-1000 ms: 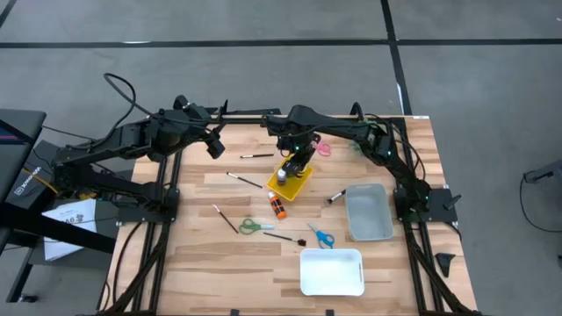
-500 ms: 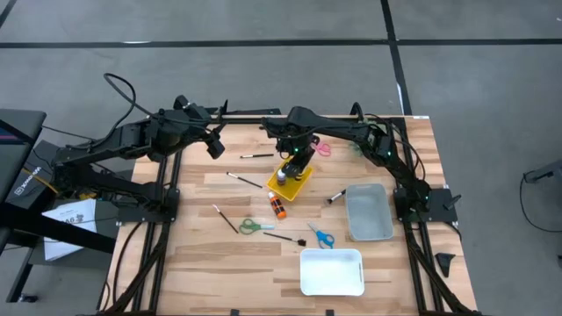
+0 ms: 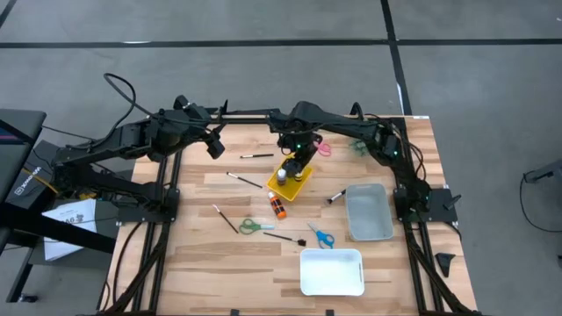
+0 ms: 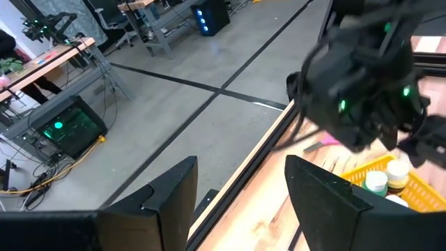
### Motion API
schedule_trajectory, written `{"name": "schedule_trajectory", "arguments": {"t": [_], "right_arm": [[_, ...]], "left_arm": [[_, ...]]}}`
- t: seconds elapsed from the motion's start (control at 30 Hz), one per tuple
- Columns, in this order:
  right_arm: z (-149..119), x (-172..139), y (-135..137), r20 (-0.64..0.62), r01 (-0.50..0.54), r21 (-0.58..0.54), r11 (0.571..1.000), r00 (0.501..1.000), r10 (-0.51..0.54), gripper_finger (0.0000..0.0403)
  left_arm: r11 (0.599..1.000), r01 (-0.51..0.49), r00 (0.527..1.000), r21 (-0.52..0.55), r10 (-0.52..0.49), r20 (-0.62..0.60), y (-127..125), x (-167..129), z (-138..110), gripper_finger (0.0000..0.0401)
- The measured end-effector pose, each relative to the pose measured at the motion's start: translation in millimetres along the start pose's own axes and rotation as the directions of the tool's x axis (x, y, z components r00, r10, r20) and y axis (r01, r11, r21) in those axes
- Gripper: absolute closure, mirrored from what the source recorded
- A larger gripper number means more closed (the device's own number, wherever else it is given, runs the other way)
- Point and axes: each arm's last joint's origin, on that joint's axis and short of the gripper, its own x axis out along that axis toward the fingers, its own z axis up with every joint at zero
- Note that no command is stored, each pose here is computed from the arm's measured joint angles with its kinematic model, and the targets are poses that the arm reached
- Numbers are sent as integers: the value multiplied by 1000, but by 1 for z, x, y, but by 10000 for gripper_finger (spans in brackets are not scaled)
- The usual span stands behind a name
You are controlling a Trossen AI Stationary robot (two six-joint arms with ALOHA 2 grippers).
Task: Pick & Place Paint Supplies
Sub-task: Put the orange paint bottle into the yellow bin
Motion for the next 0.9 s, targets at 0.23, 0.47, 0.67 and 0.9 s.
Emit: {"name": "schedule_trajectory", "arguments": {"t": [0.23, 0.47, 0.67, 0.9], "right_arm": [[-28, -51, 3, 136, -16, -23, 1000, 991, 19, 224], [-70, -105, 7, 289, -18, -118, 993, 956, 52, 238], [-108, -145, -1, 412, -21, -118, 993, 909, 68, 246], [-145, -175, -2, 513, -20, -140, 990, 854, 90, 248]], "left_arm": [[1000, 6, 1000, 0, -6, -1, 0, 0, 0, 193], [994, 113, 993, -7, -113, -28, -4, 0, -4, 193], [934, 164, 973, -318, -206, -106, -8, 0, -12, 193], [820, 176, 822, -545, -427, -377, -44, 1, -36, 193]]}}
